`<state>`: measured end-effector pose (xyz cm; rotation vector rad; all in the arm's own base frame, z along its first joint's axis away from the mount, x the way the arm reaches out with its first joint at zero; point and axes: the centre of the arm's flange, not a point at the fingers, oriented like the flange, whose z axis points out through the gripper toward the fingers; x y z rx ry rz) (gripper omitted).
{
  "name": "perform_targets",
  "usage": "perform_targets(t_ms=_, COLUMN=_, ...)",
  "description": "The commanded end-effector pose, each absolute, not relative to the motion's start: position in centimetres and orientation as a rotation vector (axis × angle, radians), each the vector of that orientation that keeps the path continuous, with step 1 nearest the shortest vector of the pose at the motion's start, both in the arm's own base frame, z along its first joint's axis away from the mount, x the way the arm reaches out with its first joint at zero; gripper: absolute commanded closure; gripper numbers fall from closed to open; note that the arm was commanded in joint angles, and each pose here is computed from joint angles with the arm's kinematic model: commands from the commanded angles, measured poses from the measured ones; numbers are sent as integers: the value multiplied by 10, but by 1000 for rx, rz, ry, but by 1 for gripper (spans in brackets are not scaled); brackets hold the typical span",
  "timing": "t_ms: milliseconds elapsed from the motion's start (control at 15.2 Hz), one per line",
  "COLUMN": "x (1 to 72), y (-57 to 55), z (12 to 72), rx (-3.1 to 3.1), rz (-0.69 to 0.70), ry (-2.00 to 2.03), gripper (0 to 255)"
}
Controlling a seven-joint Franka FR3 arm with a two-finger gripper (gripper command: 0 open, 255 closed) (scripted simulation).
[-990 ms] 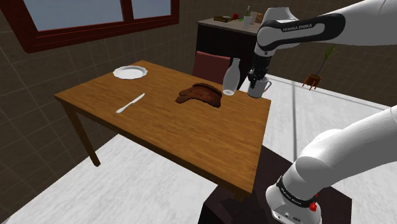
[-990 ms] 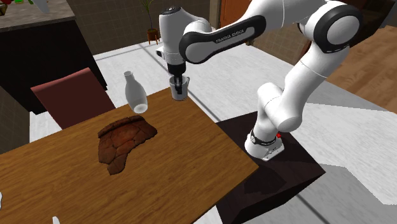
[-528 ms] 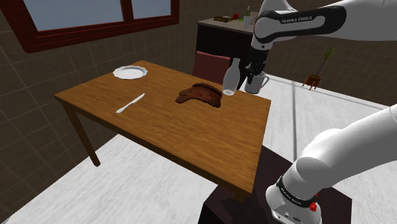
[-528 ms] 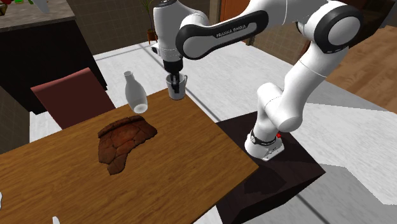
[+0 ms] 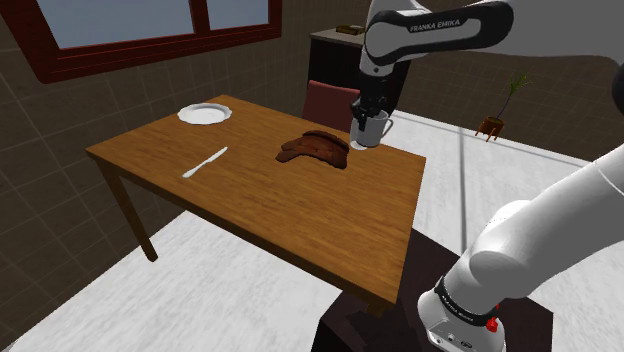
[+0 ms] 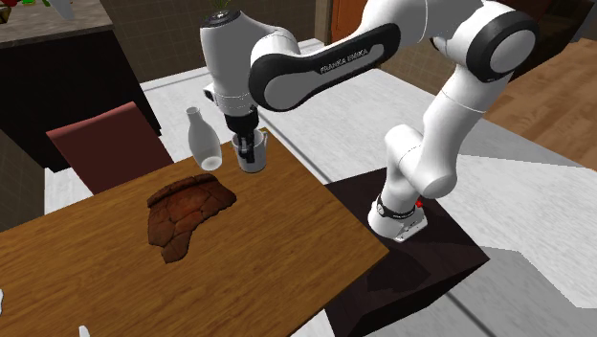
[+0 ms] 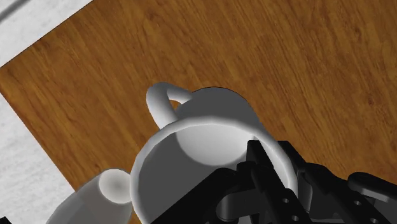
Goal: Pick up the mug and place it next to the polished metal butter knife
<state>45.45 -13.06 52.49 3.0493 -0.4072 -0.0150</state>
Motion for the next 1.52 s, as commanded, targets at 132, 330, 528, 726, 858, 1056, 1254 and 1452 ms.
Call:
perform_targets(t_ms=132, x=487, y=-89, z=522, rx=3049, rz=-15, ry=-408, gripper=255)
perform_targets(t_ms=330, x=512, y=-58, z=522, rx=3049, rz=-15, ry=-408, gripper=255)
perform_targets(t_ms=528, x=536, y=-27, z=522, rx=3049, rz=-15, ry=-408, gripper=255)
perform_targets(t_ms=726, x=560, y=4, z=522, rx=3049, rz=-15, ry=-408, gripper=255)
perform_targets(t_ms=858, x=577, y=25, z=523, rx=3049, rz=-15, ry=-408, gripper=255)
perform_targets(t_ms=1056, x=601, y=56, z=523, rx=3049, rz=-15, ry=-408, gripper=255)
perform_targets(t_ms=1254, x=626, y=87, z=523, rx=3049, rz=-15, ry=-408, gripper=255)
perform_targets(t_ms=1452, x=650, y=118, z=523, rx=3049, rz=-15, ry=-408, gripper=255)
